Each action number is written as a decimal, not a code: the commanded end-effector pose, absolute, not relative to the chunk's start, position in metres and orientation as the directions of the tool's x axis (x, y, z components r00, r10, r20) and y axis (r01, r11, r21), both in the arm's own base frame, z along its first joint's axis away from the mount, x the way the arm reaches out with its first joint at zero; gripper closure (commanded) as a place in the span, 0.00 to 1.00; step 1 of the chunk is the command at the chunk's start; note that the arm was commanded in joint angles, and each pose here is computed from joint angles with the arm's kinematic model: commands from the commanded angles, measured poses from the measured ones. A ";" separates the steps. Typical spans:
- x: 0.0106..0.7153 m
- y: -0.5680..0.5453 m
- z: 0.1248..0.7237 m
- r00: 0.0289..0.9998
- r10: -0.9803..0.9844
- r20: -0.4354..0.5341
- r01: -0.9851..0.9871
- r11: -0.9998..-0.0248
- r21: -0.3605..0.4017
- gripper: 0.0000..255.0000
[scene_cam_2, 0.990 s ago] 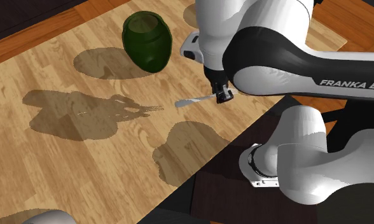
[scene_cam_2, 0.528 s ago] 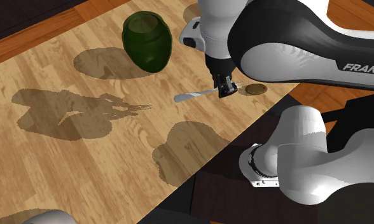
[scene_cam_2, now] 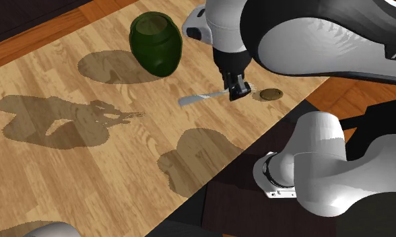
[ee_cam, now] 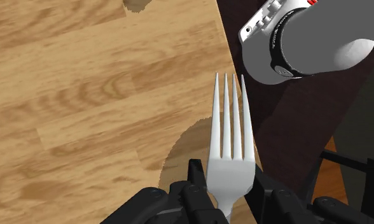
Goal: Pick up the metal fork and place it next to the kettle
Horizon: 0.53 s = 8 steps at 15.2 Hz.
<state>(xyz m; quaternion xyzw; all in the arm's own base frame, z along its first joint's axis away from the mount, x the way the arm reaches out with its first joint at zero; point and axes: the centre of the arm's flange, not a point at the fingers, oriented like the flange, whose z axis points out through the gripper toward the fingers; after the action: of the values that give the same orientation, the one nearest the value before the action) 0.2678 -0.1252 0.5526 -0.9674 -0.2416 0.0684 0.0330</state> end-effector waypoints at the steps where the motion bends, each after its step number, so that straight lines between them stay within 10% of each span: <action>1: 0.283 -0.109 0.551 0.874 0.471 -0.116 0.462 -0.881 -0.098 1.00; 8: 0.342 -0.038 0.552 0.874 0.471 -0.116 0.462 -0.881 -0.098 1.00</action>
<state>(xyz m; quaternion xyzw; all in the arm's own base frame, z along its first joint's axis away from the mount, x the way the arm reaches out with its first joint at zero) 0.3319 -0.0468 0.5529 -0.9673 -0.2417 0.0688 0.0331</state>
